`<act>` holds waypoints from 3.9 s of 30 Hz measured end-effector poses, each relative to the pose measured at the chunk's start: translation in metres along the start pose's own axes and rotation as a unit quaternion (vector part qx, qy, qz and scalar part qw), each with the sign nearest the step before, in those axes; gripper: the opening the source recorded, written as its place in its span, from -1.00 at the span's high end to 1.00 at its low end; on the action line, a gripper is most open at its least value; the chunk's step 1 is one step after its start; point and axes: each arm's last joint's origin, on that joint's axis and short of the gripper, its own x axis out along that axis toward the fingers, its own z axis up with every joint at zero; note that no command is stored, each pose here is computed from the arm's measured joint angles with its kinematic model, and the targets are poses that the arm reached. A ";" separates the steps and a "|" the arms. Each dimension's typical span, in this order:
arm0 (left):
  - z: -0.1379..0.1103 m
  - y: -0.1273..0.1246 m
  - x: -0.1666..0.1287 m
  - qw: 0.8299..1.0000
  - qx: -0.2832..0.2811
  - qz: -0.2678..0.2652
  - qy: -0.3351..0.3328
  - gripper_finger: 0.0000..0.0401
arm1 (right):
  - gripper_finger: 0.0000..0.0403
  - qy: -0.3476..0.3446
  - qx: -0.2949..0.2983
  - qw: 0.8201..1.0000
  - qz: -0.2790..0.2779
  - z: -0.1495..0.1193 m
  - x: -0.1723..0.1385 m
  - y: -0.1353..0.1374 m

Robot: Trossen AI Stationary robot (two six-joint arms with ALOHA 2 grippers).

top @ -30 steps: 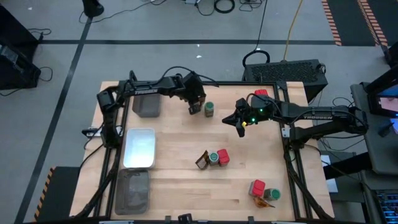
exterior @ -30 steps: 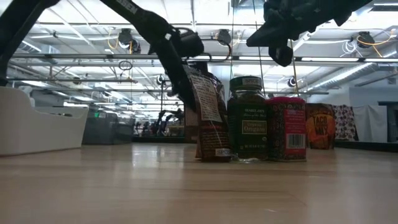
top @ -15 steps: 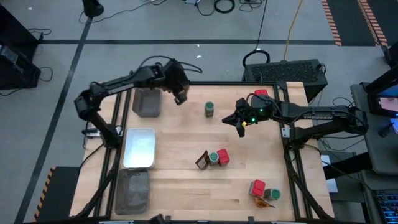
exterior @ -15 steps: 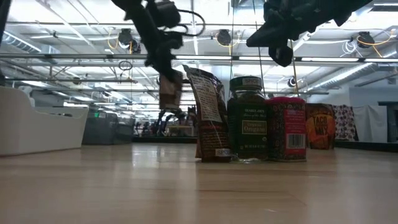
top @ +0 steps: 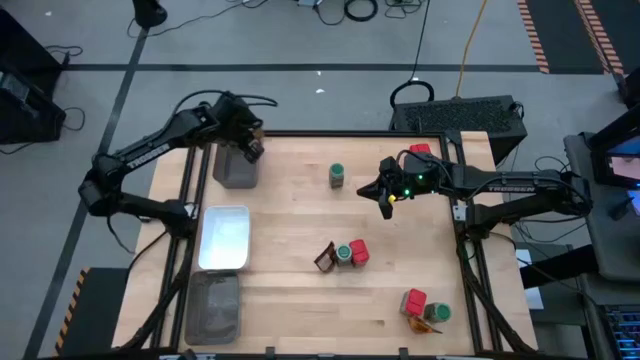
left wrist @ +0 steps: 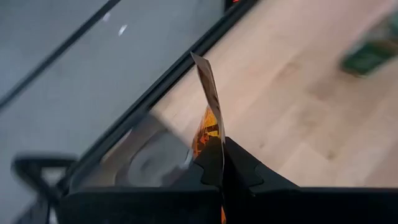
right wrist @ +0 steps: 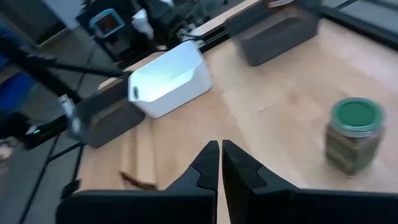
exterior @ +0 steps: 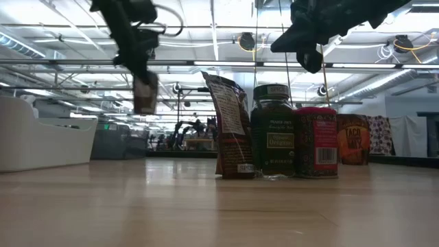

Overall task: Sort spices by type
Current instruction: Put the top left orange seasoning pack into the top black bin, then put the top orange seasoning pack into the top black bin

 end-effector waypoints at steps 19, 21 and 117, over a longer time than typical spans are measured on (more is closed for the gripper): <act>-0.052 0.054 0.047 0.981 -0.176 0.072 0.043 1.00 | 1.00 -0.012 0.013 1.000 -0.025 0.001 0.000 -0.002; -0.055 0.058 0.050 0.979 -0.183 0.076 0.042 1.00 | 1.00 -0.012 0.013 1.000 -0.025 0.001 0.000 -0.002; 0.032 -0.132 -0.035 0.910 0.030 -0.348 -0.223 -0.11 | 1.00 0.019 0.026 0.997 -0.074 0.008 -0.036 -0.002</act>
